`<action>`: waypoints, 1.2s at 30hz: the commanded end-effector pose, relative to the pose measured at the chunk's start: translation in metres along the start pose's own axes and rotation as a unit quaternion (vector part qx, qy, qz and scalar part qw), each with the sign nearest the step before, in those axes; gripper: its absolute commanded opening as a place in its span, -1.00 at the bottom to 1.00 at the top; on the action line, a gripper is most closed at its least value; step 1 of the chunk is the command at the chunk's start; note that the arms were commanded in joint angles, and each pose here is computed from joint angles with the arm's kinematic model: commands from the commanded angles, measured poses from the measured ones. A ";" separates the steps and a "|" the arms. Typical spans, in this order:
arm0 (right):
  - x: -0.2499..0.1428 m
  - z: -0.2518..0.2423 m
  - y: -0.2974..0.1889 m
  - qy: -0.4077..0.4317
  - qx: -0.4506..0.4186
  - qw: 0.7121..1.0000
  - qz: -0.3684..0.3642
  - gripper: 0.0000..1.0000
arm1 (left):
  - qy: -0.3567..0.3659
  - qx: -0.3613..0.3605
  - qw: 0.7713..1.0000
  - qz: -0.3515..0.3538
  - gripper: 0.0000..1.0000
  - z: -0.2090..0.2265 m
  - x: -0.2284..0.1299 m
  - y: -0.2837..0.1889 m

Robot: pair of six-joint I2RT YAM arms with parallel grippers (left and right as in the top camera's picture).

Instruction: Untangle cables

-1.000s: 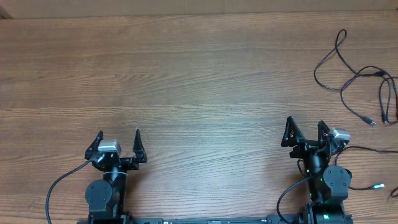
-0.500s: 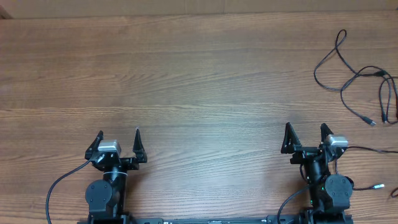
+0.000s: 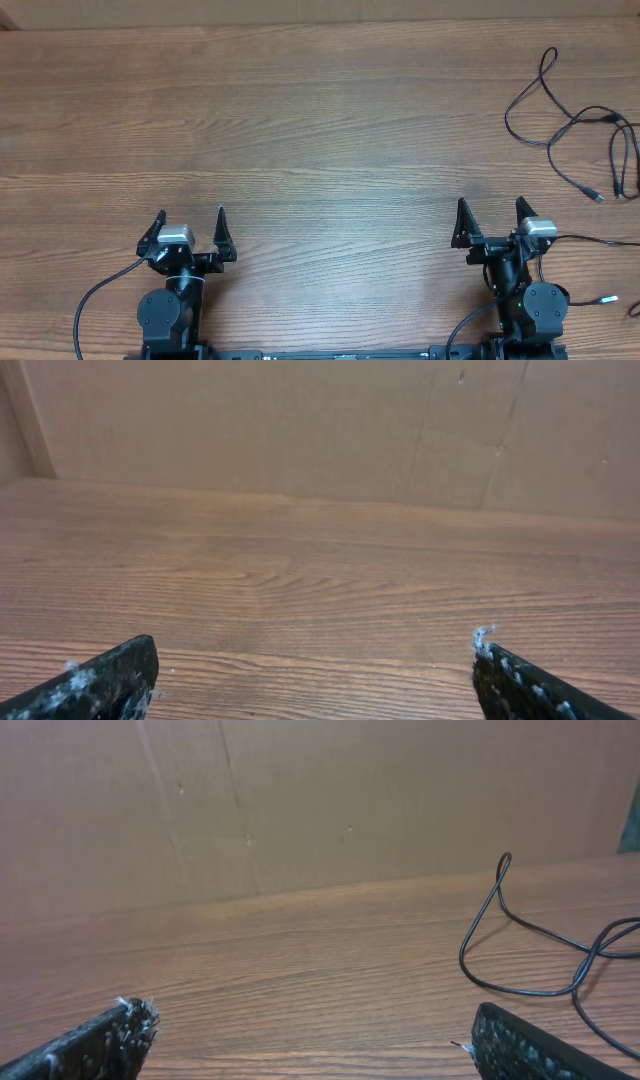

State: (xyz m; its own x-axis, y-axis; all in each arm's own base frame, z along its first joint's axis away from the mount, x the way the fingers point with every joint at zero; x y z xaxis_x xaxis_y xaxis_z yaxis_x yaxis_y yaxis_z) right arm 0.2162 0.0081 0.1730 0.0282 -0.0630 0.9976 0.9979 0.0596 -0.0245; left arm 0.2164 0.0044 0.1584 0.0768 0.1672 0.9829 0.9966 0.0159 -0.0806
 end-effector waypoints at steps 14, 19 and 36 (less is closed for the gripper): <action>-0.001 0.009 0.000 -0.063 0.032 0.997 -0.006 1.00 | -0.006 0.008 1.000 -0.004 0.99 0.003 0.000 0.000; -0.001 0.010 0.000 -0.071 0.037 0.997 -0.006 1.00 | -0.006 0.008 1.000 -0.003 0.99 0.003 0.000 0.000; -0.001 0.010 0.000 -0.067 0.037 0.997 -0.006 1.00 | -0.006 0.008 1.000 -0.004 0.99 0.003 0.000 0.000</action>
State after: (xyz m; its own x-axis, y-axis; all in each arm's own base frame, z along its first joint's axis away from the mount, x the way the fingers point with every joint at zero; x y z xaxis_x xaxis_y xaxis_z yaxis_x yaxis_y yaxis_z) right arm 0.2153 0.0182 0.1743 0.0098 0.0652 0.9978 0.9912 0.1310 -0.0183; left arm 0.2164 0.0043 0.1586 0.0766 0.1672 0.9830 0.9967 0.0152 -0.0802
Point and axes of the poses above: each gripper's point midway between its finger pads, its own y axis out along the fingers, its own z axis along the line the jaws close on, x = y × z, the point moved 3 cm from there along -y, back along the fingers, and after that the axes turned 5 degrees about -y, right-handed, at the moved point
